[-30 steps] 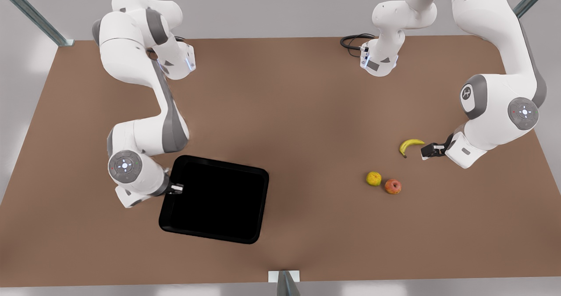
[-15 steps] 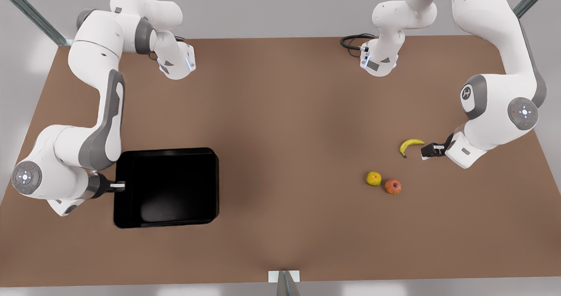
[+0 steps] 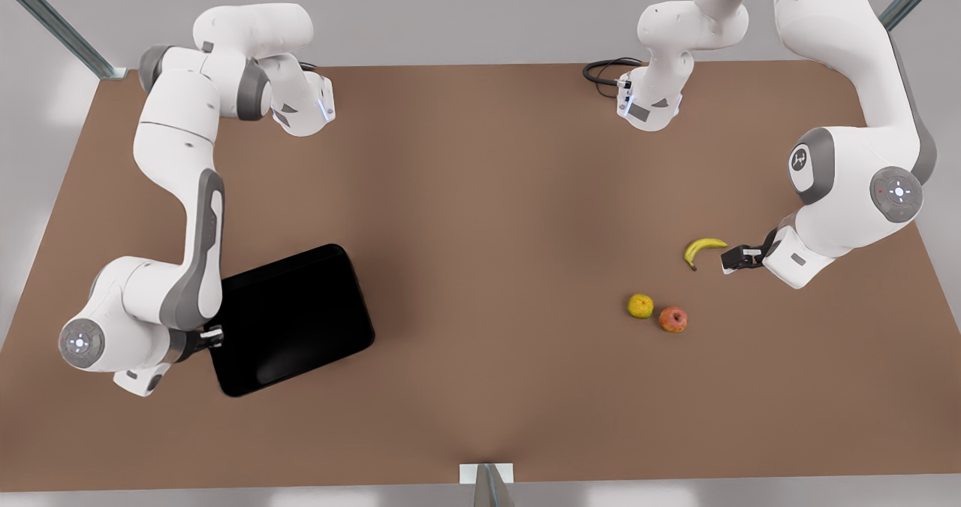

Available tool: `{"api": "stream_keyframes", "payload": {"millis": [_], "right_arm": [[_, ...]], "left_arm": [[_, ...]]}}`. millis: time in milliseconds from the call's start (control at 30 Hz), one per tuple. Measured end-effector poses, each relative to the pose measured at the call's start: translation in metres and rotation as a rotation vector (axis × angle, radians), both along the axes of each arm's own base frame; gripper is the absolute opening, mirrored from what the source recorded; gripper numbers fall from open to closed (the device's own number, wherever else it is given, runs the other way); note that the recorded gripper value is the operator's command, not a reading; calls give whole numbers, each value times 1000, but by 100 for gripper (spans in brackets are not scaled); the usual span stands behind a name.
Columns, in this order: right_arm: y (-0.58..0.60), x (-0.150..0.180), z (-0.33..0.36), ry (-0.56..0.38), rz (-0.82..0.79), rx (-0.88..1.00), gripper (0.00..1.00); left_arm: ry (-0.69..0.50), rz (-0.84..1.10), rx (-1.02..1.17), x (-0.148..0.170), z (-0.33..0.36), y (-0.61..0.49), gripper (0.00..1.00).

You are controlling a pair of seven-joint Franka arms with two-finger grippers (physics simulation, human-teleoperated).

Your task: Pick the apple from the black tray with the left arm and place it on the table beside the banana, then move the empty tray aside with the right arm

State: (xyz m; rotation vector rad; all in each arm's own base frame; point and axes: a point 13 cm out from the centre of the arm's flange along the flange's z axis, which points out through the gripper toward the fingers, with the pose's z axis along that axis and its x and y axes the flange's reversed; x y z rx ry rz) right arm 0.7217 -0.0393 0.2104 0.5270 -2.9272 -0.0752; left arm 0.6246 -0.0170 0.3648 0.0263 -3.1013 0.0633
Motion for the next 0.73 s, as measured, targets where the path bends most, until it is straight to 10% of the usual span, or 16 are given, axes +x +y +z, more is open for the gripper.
{"api": "stream_keyframes", "payload": {"millis": [67,300,567,733], "right_arm": [[0,3,0,-10,21,-1,100],[31,1,111,-116,73,50,100],[68,-190,67,213,83,64,100],[53,-175,65,130,7,-23,100]], "left_arm": [[1,-1,0,0,0,-1,100],[-3,-3,0,2,1,-2,100],[0,-1,0,1,-1,-2,100],[-31,-6,-1,11,13,-4,100]]}}
